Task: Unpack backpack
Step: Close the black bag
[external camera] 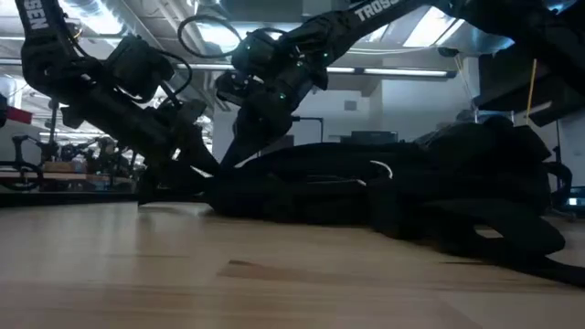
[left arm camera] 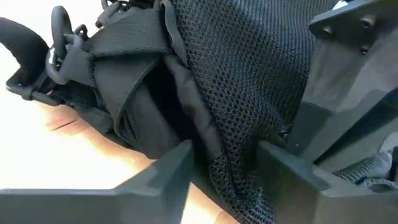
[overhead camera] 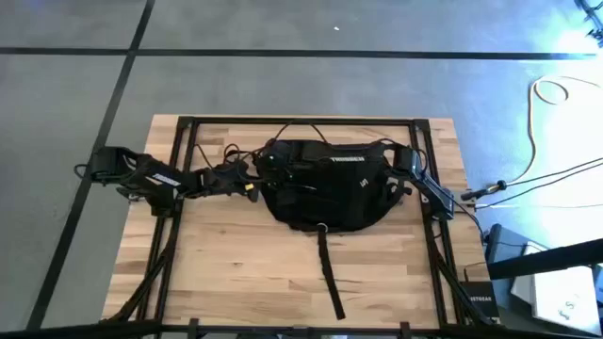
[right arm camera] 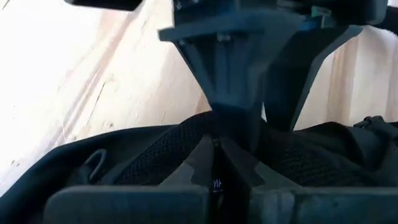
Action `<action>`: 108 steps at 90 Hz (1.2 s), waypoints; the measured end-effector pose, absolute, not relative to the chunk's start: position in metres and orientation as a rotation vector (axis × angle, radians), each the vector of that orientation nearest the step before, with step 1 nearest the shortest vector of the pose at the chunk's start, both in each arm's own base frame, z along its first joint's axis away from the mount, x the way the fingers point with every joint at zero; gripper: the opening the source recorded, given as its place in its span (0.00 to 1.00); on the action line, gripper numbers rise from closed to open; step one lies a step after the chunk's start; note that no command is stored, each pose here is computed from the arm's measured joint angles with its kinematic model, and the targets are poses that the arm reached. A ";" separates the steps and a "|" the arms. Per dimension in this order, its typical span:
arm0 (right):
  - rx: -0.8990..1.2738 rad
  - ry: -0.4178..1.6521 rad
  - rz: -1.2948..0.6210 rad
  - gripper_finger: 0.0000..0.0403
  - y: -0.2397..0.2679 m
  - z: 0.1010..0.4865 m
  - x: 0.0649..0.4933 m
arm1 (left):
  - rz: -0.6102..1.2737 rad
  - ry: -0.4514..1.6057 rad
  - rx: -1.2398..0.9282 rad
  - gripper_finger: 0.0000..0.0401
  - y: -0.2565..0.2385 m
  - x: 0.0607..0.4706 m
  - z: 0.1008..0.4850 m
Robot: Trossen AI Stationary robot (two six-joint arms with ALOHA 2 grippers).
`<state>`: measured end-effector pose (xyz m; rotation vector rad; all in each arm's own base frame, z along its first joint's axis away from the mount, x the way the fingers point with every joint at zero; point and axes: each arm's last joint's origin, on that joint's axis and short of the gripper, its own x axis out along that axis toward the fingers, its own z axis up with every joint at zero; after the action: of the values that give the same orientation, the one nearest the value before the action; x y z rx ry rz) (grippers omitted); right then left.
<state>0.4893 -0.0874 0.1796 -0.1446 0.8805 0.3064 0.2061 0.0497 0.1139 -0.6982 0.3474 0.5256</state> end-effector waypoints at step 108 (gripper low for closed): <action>-0.124 0.968 0.314 0.00 -0.075 0.188 0.480 | 0.432 0.359 -0.537 0.01 0.045 0.219 0.125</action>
<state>0.4803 -0.0746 0.1881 -0.1235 0.9677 0.3135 0.2192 0.0453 0.1250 -0.5368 0.3592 0.4322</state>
